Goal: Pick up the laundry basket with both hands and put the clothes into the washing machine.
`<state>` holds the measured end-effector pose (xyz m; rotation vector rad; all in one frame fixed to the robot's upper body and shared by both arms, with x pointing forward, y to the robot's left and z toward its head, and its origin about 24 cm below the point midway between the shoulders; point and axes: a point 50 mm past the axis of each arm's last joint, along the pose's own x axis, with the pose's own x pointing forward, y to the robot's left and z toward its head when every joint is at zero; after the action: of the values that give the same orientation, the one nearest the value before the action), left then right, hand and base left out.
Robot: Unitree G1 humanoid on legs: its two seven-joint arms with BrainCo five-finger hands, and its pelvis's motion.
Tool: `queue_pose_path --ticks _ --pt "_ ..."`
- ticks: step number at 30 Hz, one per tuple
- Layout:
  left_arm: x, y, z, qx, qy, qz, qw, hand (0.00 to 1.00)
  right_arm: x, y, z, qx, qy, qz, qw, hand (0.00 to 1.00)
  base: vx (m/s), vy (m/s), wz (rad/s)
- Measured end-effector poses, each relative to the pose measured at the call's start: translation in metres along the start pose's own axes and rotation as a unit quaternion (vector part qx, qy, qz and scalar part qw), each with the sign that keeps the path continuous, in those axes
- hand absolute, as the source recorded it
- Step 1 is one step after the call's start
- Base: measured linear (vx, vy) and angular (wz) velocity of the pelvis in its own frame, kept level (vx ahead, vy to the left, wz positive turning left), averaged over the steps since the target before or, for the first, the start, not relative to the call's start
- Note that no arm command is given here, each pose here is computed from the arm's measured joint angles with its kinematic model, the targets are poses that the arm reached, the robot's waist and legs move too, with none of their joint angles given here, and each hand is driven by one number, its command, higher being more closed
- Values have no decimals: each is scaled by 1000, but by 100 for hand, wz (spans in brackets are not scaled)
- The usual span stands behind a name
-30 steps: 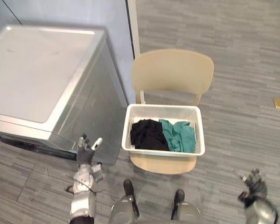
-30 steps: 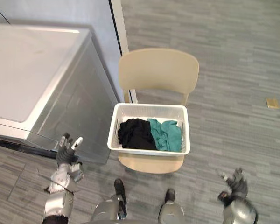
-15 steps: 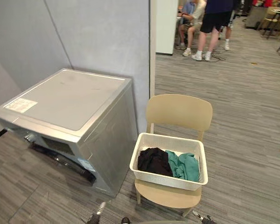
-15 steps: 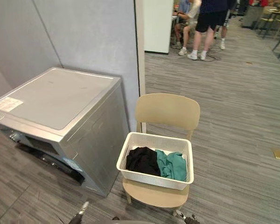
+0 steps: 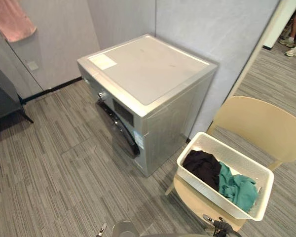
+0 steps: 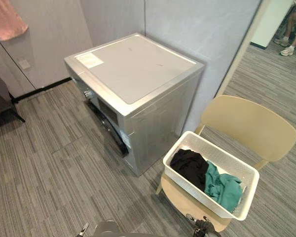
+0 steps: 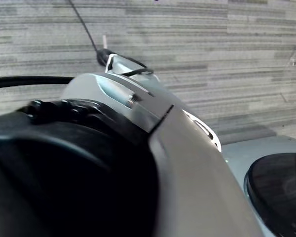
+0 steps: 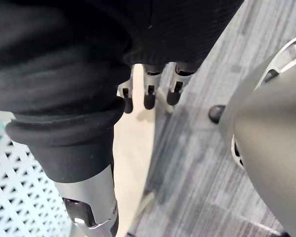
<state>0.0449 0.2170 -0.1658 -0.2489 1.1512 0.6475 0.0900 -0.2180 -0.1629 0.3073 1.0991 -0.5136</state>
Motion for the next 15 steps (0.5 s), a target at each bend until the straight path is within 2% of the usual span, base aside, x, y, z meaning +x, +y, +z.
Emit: queue_pose_path --ticks 3,9,15 --pt "5 -4 30 57 -42 -16 997 0 -1 11 -19 21 38 8 999 0 59 376 33" --pt "4 -31 48 140 -86 -60 984 0 2 20 9 9 -7 26 1000 0 -12 251 30" --pt "6 -7 36 152 -60 -32 986 0 -4 64 15 -75 -41 109 990 0 -22 -10 46"
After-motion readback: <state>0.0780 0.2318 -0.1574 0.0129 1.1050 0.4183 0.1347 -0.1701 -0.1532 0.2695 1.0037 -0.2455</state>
